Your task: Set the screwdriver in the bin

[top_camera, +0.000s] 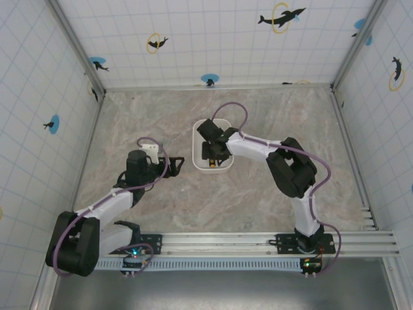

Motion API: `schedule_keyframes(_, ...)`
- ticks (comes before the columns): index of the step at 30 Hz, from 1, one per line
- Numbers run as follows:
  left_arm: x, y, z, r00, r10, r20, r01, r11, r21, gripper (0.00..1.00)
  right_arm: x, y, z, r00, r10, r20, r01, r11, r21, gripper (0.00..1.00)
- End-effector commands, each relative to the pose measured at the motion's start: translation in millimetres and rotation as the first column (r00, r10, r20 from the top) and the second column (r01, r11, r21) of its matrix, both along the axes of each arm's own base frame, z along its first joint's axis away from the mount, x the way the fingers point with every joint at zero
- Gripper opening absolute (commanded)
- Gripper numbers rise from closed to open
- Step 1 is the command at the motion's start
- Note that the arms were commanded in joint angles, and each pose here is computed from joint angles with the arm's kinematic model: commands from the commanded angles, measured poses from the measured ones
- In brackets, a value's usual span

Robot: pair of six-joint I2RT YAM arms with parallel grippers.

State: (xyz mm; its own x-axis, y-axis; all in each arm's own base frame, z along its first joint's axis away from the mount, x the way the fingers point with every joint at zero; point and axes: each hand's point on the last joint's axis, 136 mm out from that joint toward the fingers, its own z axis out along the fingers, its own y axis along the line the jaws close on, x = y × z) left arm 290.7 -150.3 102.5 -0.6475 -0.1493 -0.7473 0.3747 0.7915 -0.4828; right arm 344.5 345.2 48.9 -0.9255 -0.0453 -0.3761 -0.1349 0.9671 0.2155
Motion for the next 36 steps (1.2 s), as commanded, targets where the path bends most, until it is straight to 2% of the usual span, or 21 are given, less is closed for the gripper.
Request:
schedule_keyframes(1,3.8,-1.4,15.2,0.999,-0.016,0.049,0.015,1.000,0.024,0.98,5.6,-4.2,57.1,0.996,0.026,0.081,-0.027,1.000,0.012,0.58)
schedule_keyframes(7,14.7,7.2,33.1,0.993,0.017,0.113,-0.027,0.996,0.088,0.98,4.8,-21.4,110.7,0.970,0.137,0.200,-0.135,0.991,-0.022,0.60)
schedule_keyframes(14,30.4,14.6,60.5,0.974,0.044,0.221,-0.076,0.988,0.138,0.98,14.7,-98.7,149.6,0.926,0.119,0.357,-0.090,0.991,-0.095,0.60)
schedule_keyframes(20,38.3,21.0,83.5,0.929,0.027,0.370,-0.111,0.972,0.206,0.98,23.8,-187.6,166.1,0.876,-0.013,0.481,0.060,0.995,-0.082,0.61)
schedule_keyframes(27,49.3,39.7,94.1,0.898,0.070,0.434,-0.215,0.931,0.296,0.98,27.8,-282.6,159.4,0.789,-0.247,0.563,0.286,0.958,0.019,0.61)
schedule_keyframes(36,56.8,56.5,97.8,0.858,0.120,0.499,-0.317,0.888,0.333,0.98,16.7,-350.3,128.9,0.668,-0.380,0.640,0.442,0.894,0.069,0.61)
